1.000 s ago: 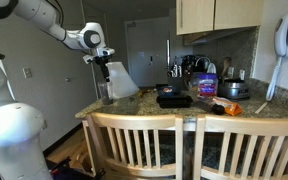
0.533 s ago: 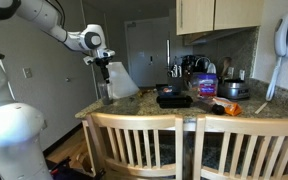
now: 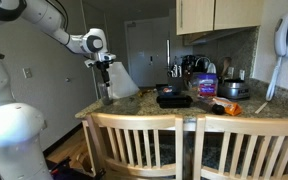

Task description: Move the clear bottle to the right

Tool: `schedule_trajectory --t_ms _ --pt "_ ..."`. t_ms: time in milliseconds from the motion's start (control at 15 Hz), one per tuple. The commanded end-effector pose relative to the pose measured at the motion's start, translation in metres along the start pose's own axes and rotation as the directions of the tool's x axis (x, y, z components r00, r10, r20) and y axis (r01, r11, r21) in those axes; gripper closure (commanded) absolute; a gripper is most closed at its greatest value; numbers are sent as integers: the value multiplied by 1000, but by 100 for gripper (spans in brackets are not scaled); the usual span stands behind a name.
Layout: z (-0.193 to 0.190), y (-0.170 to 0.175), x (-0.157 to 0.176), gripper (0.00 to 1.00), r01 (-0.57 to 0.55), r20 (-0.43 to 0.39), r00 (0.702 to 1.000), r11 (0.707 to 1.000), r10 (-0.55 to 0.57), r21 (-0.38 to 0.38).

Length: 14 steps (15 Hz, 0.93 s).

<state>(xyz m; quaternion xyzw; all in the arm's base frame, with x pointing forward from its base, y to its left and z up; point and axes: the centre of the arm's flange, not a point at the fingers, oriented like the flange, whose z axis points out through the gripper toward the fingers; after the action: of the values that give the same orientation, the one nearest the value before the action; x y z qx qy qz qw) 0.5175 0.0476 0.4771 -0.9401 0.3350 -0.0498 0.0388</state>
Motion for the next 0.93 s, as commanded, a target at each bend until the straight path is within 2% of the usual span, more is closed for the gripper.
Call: schedule_trajectory --t_ms 0,267,333,400,667,867 --pt "-2 0 0 0 0 -3 1000 1000 0 2" --pt "-1 0 0 0 3 -4 1000 1000 -3 1" --pt "1 0 0 25 1 1 1000 1000 -1 -2" --pt "3 0 1 26 -3 3 1000 1000 3 -7" --pt "3 -1 3 56 -5 9 1000 1000 5 -11" --pt "4 4 3 74 -9 10 1000 1000 10 -17"
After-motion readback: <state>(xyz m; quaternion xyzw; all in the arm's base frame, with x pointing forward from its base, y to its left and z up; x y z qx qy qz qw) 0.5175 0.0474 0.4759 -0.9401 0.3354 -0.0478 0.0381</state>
